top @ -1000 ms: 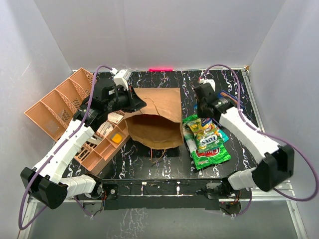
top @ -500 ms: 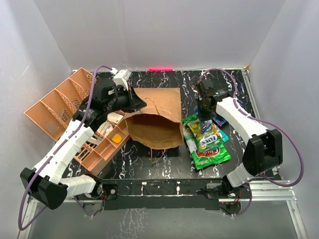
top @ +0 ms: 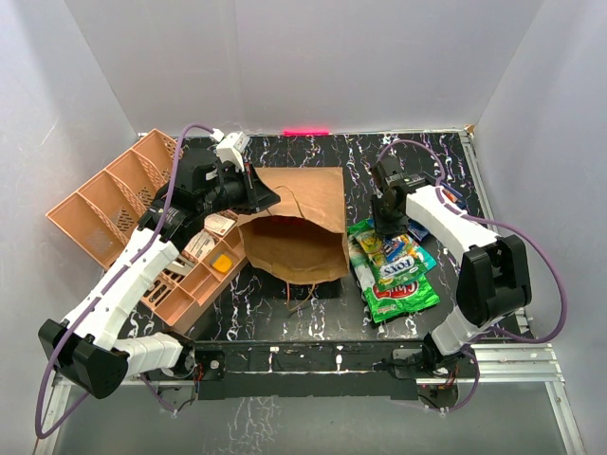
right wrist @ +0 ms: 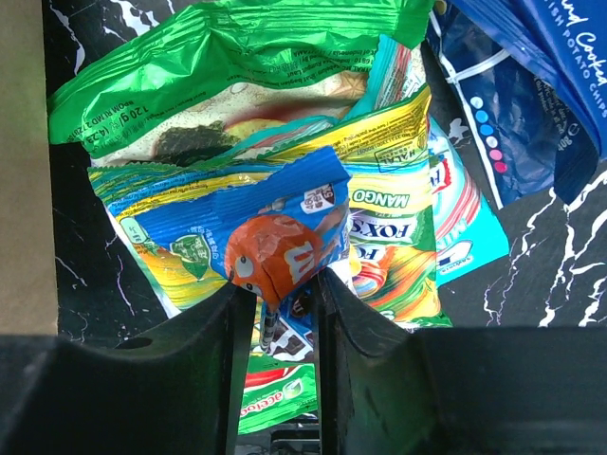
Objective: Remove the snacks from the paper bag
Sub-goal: Place the snack at the center of the board.
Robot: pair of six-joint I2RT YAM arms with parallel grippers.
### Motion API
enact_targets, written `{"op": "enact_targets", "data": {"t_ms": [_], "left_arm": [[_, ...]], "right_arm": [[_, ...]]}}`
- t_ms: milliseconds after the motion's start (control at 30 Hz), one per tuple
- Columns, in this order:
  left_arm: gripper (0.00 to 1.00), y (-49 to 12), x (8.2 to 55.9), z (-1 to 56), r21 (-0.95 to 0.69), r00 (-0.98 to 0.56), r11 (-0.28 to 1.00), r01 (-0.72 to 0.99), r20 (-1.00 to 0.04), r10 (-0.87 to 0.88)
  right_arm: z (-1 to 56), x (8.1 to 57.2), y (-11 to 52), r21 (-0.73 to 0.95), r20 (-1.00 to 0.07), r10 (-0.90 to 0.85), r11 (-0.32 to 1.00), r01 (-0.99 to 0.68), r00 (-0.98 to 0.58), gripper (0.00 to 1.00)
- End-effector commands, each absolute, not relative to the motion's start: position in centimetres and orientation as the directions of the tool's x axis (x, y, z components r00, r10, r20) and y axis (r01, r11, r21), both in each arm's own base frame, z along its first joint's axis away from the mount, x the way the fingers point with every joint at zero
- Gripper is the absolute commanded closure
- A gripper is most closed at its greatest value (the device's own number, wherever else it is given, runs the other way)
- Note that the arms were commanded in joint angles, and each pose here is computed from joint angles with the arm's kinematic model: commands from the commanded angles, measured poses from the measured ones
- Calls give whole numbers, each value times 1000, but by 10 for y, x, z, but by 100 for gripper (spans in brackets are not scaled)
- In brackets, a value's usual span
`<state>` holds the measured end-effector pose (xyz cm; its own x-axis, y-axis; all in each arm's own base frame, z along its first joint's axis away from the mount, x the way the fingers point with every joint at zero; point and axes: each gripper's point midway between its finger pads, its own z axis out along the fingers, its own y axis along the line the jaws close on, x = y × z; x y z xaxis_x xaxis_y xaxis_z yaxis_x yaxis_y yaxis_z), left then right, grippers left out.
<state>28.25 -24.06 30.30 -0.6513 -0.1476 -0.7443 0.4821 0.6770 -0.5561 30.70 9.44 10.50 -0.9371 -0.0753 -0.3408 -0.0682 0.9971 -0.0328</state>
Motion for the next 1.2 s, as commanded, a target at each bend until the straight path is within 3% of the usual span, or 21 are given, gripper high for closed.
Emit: {"op": "enact_targets", "data": {"t_ms": [0,367,600,1000,1167], "left_arm": [[100,-244,281,324,-559,-619,646,521,-768,-165],[100,-241,279,324,-553,-618,652,519,-770,-161],[100,-240,279,325,-548,-614,655,521,-773,-159],[100,-241,278,325,-552,-616,652,520,-771,-162],[100,-240,277,322,-551,-620,656,516,-768,-158]], "right_arm": [[102,314,98,-13,-363,-74,997,-74,-929,66],[96,306,103,24,-348,-66,997,-79,-935,58],[127,300,102,44,-408,-59,996,-84,-911,40],[154,299,104,71,-491,-69,990,-119,-868,31],[175,304,102,59,-579,-100,985,-164,-809,22]]}}
